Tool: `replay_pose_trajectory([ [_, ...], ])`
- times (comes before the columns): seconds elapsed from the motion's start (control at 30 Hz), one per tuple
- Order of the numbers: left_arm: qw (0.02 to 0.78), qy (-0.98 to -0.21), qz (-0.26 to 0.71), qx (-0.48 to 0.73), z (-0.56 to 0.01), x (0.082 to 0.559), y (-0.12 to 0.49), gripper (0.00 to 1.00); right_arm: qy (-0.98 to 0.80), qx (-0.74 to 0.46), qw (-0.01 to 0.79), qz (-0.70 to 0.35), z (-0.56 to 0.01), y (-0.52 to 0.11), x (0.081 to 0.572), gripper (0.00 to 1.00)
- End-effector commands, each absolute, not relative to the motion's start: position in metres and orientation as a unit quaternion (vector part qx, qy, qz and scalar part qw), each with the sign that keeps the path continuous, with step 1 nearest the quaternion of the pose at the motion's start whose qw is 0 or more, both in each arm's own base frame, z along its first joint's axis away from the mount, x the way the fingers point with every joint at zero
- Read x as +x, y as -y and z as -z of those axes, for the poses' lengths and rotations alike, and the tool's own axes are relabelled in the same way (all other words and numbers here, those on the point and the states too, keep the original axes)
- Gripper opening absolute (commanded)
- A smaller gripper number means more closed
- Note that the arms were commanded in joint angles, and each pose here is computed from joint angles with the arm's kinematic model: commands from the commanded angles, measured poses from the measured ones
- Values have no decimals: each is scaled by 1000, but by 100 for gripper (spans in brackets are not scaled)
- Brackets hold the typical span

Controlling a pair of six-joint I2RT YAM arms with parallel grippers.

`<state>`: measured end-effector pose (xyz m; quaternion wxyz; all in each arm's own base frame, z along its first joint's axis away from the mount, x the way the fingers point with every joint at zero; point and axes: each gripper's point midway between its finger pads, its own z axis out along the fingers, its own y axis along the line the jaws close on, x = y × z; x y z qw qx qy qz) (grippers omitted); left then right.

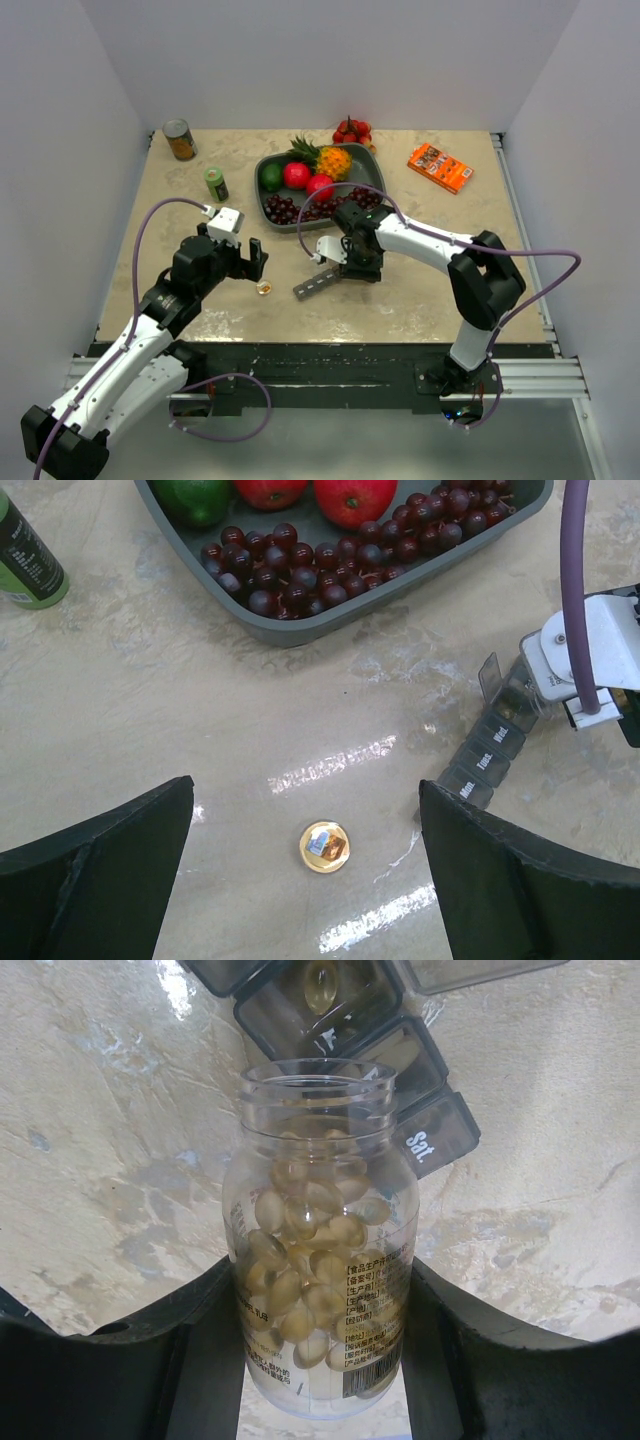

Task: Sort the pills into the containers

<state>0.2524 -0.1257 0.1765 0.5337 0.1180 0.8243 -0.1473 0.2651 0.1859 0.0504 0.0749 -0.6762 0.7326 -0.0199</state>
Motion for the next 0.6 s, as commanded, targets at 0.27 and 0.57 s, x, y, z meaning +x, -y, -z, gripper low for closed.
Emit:
replay_pose_trajectory([
  [0.27, 567, -804, 143, 108, -204, 259, 122, 98, -737, -671, 73, 33, -58, -191, 271, 0],
  [0.57, 567, -804, 144, 108, -204, 259, 122, 98, -737, -672, 63, 39, -60, -192, 270, 0],
])
